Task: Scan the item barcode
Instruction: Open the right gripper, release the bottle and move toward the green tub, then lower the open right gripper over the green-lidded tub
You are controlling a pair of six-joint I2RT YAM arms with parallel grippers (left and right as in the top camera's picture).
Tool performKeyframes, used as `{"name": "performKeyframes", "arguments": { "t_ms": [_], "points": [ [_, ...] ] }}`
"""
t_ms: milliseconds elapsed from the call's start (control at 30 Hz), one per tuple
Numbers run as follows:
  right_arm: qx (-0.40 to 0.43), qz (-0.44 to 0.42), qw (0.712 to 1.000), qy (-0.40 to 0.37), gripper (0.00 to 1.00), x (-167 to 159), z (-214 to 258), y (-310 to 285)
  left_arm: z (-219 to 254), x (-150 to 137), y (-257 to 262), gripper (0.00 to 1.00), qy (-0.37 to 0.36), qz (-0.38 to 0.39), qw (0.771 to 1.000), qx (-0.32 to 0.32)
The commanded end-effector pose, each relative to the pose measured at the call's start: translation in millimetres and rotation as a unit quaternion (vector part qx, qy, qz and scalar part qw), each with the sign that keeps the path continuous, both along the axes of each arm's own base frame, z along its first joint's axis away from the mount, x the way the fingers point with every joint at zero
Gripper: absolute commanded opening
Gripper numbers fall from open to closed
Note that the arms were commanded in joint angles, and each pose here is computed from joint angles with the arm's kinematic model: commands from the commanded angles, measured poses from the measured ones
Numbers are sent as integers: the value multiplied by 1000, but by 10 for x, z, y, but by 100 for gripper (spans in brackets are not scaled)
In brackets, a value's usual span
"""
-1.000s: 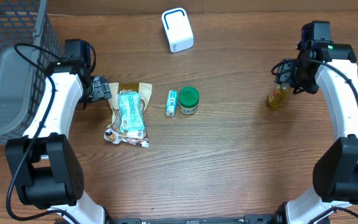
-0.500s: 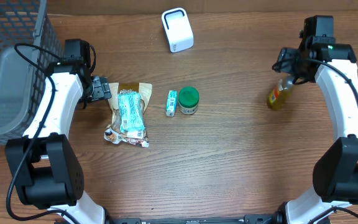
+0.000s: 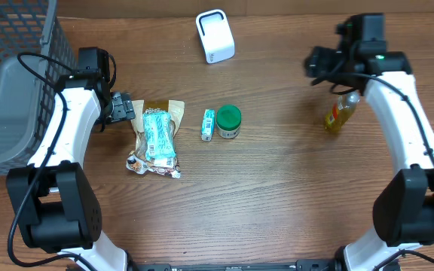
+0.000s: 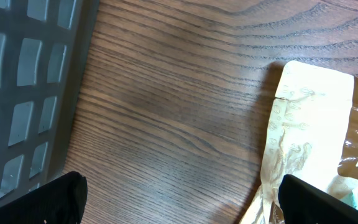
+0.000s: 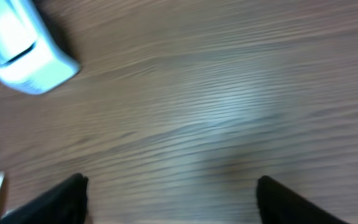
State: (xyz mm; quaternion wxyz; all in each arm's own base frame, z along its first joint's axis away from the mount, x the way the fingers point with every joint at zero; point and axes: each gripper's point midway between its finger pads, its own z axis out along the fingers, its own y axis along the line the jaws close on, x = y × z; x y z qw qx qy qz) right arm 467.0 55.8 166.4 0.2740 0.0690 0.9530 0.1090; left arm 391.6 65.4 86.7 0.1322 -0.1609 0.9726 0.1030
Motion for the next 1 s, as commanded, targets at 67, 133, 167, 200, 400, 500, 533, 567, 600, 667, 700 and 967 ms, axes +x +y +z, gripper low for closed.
{"name": "performKeyframes", "arguments": {
  "t_ms": [67, 133, 167, 200, 400, 500, 533, 567, 600, 667, 700, 967],
  "points": [
    [27, 45, 999, 3, 99, -132, 54, 646, 25, 18, 8, 100, -3, -2, 1000, 7],
    [37, 52, 998, 6, 100, -185, 58, 881, 26, 19, 8, 100, -3, -2, 1000, 7],
    [39, 54, 998, 7, 100, -215, 58, 981, 26, 19, 8, 100, -3, -2, 1000, 7],
    [39, 53, 998, 9, 100, -239, 51, 1054, 25, 18, 8, 100, -3, -2, 1000, 7],
    [16, 51, 998, 14, 100, -431, 8, 1442, 26, 19, 8, 100, -3, -2, 1000, 7],
    [0, 64, 998, 11, 100, -511, -4, 1572, 26, 19, 8, 99, -3, -2, 1000, 7],
    [-7, 67, 998, 9, 100, -534, -5, 1608, 26, 19, 8, 100, -3, -2, 1000, 7],
    [-11, 70, 997, 8, 100, -550, -5, 1638, 26, 19, 8, 100, -3, -2, 1000, 7],
    [-13, 74, 997, 6, 100, -568, -4, 1673, 26, 19, 8, 99, -3, -2, 1000, 7],
    [-12, 80, 997, 6, 100, -592, -2, 1723, 26, 19, 8, 100, -3, -2, 1000, 7],
    [-12, 82, 997, 6, 100, -602, -2, 1742, 26, 19, 8, 99, -3, -2, 1000, 7],
    [-12, 84, 996, 9, 100, -620, -10, 1750, 26, 19, 8, 100, -3, -2, 1000, 7]
  ]
}}
